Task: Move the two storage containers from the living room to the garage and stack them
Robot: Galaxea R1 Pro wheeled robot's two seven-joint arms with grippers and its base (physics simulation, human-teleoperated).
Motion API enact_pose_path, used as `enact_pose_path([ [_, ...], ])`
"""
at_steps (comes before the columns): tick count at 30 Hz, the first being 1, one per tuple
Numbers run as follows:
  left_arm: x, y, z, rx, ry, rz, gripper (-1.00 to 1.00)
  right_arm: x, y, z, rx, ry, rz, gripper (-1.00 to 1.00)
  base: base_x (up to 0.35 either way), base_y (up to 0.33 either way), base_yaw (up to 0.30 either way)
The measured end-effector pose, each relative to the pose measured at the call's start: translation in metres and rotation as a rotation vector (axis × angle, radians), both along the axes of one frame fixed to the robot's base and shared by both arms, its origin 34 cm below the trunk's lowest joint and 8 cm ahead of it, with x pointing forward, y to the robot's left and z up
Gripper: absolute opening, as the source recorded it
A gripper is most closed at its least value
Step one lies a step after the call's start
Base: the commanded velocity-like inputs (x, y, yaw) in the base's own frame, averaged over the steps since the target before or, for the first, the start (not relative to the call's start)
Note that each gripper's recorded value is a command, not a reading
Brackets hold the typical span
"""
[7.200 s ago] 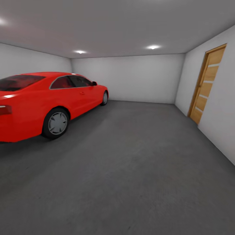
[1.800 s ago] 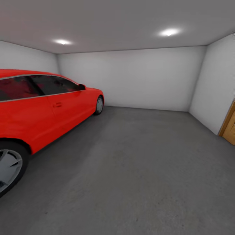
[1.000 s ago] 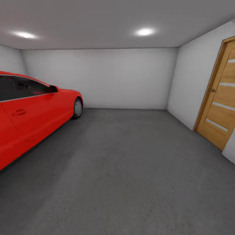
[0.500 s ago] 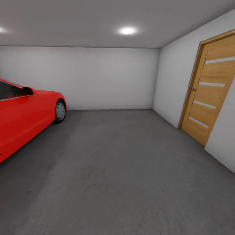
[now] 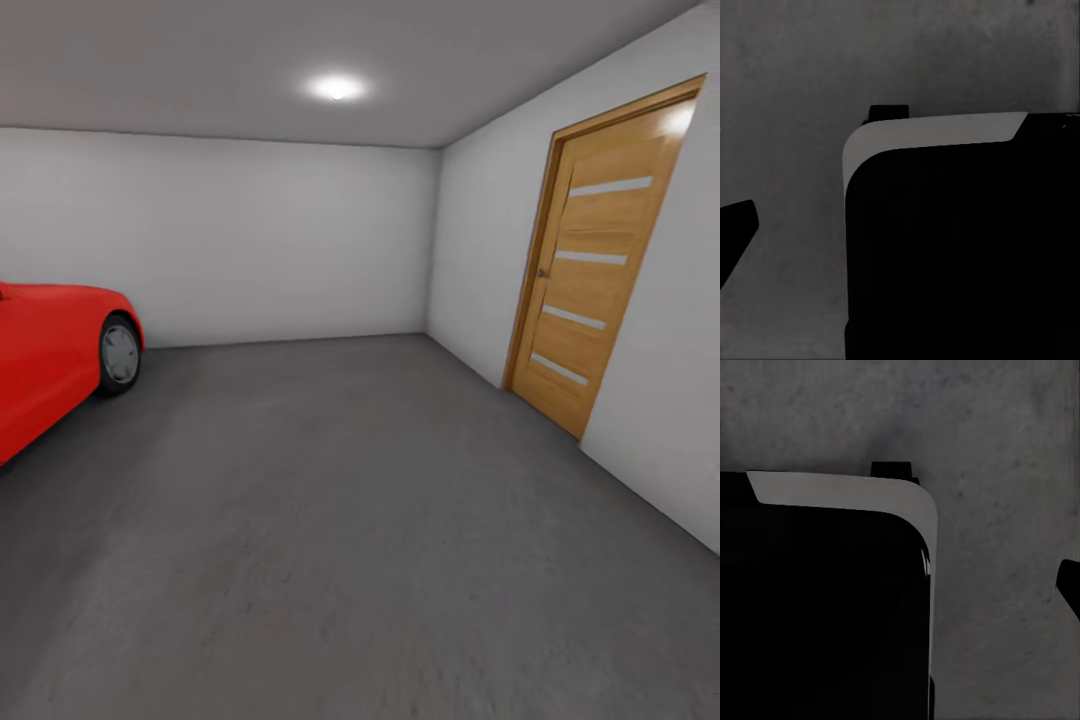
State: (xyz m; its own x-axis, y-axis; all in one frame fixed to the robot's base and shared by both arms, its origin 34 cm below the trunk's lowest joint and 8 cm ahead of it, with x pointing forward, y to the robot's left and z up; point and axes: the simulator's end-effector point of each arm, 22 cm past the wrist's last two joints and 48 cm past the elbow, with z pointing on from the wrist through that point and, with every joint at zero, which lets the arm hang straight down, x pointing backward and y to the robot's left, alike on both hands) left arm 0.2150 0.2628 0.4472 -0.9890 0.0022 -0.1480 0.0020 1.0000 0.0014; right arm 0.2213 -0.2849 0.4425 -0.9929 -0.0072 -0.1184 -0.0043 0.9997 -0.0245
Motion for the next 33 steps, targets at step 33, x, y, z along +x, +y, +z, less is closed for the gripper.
enact_pose_path([
  [33,-0.0001,0.0001,0.0,0.0,0.0,0.0,1.0,0.0001,0.0,0.0,0.0,0.0,0.0,1.0,0.344,0.0,-0.07],
])
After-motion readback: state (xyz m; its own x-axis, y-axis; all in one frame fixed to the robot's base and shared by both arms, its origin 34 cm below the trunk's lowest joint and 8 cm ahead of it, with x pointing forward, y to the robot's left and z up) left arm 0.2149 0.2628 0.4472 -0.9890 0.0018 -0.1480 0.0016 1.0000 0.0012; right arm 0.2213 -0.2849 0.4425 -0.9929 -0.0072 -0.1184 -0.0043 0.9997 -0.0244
